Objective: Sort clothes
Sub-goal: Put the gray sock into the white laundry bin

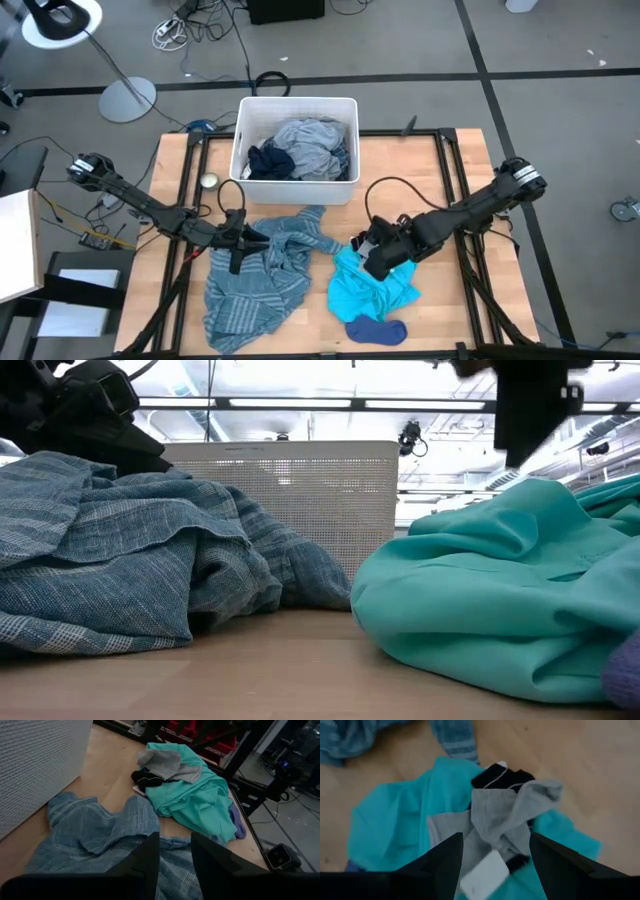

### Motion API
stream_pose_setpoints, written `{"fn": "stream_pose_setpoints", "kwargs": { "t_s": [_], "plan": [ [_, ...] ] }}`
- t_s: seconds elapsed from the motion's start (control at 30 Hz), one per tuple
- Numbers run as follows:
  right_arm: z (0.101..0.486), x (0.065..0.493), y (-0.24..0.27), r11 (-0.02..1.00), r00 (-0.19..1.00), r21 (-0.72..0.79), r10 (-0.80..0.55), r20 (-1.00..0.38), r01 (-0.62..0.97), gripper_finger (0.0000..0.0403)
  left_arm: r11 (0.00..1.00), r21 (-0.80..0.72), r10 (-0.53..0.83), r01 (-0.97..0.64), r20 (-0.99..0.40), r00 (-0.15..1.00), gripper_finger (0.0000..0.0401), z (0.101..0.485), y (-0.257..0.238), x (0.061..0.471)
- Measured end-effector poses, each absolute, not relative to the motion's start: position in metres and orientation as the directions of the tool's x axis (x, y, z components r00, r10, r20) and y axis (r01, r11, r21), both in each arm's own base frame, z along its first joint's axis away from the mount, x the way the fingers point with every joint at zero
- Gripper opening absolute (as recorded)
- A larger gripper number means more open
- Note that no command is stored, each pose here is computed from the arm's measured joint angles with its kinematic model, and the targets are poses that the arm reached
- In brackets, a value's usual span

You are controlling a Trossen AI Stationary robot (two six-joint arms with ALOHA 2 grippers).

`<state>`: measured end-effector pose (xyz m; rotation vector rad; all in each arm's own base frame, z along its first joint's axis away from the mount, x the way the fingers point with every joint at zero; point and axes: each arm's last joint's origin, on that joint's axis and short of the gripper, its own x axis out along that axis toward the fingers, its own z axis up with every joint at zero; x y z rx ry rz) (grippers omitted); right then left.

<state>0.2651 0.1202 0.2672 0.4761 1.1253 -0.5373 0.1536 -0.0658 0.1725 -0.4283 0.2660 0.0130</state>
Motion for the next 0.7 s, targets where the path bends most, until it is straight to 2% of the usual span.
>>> {"fn": "stream_pose_setpoints", "kwargs": {
  "t_s": [0.33, 0.43, 0.57, 0.6, 0.7],
  "plan": [
    [0.204, 0.267, 0.099, 0.714, 0.348, 0.153, -0.135, -0.928, 0.683, 0.0223, 0.906, -0.419, -0.063, -0.054, -0.26, 0.963, 0.0117, 0.172, -0.066, 0.154],
    [0.2, 0.266, 0.095, 0.711, 0.329, 0.132, -0.146, -0.933, 0.69, 0.017, 0.906, -0.421, -0.065, -0.053, -0.26, 0.963, 0.0117, 0.172, -0.066, 0.154],
    [0.209, 0.269, 0.095, 0.764, 0.324, 0.111, -0.133, -0.937, 0.636, 0.0032, 0.9, -0.432, -0.066, -0.056, -0.261, 0.963, 0.0117, 0.172, -0.066, 0.153],
    [0.216, 0.271, 0.096, 0.776, 0.328, 0.113, -0.126, -0.936, 0.62, 0.0018, 0.9, -0.432, -0.066, -0.056, -0.261, 0.963, 0.0117, 0.172, -0.066, 0.153],
    [0.245, 0.274, 0.096, 0.782, 0.309, 0.086, -0.141, -0.941, 0.617, 0.0012, 0.9, -0.432, -0.069, -0.054, -0.263, 0.962, 0.0117, 0.172, -0.066, 0.153]
  ]
}}
